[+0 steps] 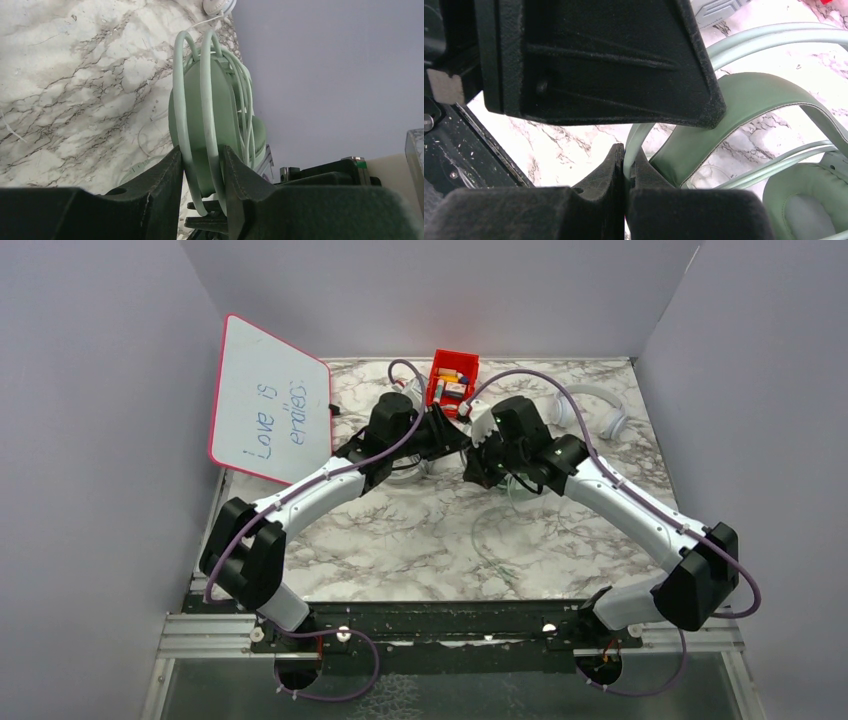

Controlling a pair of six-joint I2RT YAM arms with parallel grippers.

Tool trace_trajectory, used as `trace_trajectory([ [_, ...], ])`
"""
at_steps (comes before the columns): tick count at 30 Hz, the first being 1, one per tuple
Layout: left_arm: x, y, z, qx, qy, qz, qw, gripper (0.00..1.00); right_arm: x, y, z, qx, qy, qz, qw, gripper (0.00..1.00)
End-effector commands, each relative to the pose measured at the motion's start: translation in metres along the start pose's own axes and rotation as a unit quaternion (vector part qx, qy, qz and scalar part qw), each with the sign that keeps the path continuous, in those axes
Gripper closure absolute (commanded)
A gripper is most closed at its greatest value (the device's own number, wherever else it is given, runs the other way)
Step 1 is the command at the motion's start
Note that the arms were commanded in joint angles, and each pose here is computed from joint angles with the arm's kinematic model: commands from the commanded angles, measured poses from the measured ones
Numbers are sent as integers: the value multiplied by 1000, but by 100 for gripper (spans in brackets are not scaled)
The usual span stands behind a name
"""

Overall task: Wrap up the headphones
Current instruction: Wrap the headphones cable around the headphones.

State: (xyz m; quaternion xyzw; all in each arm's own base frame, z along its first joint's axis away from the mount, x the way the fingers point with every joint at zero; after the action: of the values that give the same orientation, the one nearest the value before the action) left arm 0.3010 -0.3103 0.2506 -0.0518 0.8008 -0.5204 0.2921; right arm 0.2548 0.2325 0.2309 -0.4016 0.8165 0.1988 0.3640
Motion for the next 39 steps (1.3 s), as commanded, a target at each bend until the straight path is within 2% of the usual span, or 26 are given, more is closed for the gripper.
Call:
trace_trajectory([
  [1,10,-4,4,12,21,16,1000,63,-32,4,-4,6,-50,-42,998,100],
  [4,11,-2,4,3,22,19,1000,57,-34,3,-3,13,-49,-41,998,100],
  [6,12,1,4,-1,20,20,1000,59,-34,2,-4,20,-43,-43,998,100],
  [9,13,4,7,0,20,16,1000,75,-32,1,-2,25,-35,-44,998,100],
  [11,15,6,9,2,26,14,1000,90,-26,1,1,26,-25,-38,999,99],
  [14,17,11,9,4,25,13,1000,100,-16,0,5,31,-14,-28,999,90],
  [22,14,27,6,11,31,11,999,100,-12,3,-9,52,-10,31,998,47],
  [29,10,30,4,15,35,13,999,100,-20,-12,-49,117,-25,105,987,22],
  [31,9,31,3,18,36,14,999,100,-15,-40,-61,114,-41,170,978,20],
  [34,9,33,2,13,29,11,999,100,2,-79,-77,77,-82,284,952,21],
  [39,10,42,0,-9,19,7,1000,100,49,-105,-61,113,-42,385,915,21],
])
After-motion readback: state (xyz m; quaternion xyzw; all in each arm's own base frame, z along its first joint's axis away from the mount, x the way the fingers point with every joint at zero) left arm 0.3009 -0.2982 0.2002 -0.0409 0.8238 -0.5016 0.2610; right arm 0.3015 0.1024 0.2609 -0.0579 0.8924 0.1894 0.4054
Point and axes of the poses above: each gripper's point midway between its finger pads, its own z axis out along the fingers, its own y axis along the line the jaws close on, x = y × z, the point moved 5 cm from there along -z, back along the fingers, and after that the axes turned 5 degrees about -z, right-handed, at the moved point
